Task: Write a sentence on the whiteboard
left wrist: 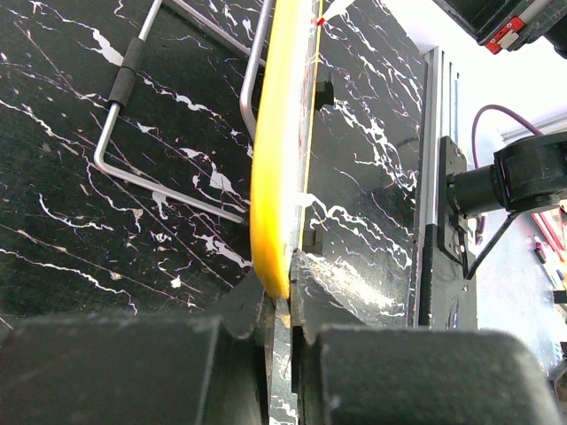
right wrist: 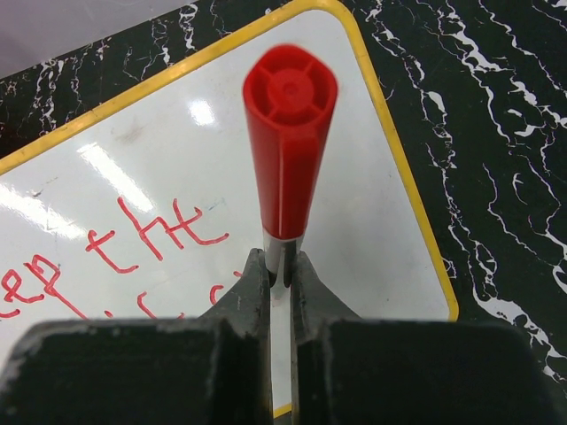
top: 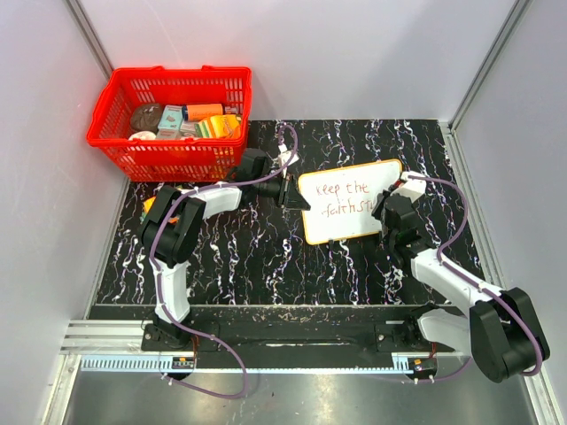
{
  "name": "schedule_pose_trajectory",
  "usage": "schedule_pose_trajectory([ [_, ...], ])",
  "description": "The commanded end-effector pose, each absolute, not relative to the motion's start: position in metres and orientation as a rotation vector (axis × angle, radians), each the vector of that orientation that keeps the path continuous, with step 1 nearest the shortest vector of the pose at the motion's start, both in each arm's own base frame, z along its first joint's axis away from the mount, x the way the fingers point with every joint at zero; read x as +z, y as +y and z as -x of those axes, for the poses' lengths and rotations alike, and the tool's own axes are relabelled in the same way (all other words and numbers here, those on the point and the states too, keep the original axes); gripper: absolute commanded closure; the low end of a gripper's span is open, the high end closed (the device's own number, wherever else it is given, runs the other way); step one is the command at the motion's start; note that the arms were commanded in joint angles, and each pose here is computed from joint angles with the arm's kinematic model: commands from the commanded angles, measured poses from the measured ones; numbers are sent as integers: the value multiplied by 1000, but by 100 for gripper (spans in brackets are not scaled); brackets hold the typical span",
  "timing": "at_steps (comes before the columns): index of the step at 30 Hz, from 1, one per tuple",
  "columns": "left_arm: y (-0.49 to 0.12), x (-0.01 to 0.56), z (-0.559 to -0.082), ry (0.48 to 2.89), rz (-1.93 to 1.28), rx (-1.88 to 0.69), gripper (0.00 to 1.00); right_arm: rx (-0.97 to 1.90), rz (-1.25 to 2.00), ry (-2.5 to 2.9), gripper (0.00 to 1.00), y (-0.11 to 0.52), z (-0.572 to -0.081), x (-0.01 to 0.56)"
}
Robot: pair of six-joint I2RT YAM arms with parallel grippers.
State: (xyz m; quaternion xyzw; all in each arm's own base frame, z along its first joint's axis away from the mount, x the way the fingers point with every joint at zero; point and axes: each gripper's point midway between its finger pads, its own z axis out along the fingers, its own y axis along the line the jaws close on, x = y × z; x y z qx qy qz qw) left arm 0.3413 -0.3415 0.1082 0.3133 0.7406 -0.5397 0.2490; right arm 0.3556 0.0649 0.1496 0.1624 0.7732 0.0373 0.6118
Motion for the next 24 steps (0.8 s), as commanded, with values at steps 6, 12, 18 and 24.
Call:
schedule_pose_trajectory([
  [6, -334, 50, -325, 2145, -924, -1352, 100, 96, -388, 1694, 100, 63, -368, 185],
  [12, -334, 50, -326, 2144, -924, -1352, 100, 100, -386, 1678, 100, 63, -370, 191],
  [18, -334, 50, -325, 2145, -924, -1352, 100, 83, -396, 1665, 100, 59, -371, 197],
  [24, -334, 50, -325, 2145, -924, -1352, 100, 72, -402, 1658, 100, 56, -371, 199],
])
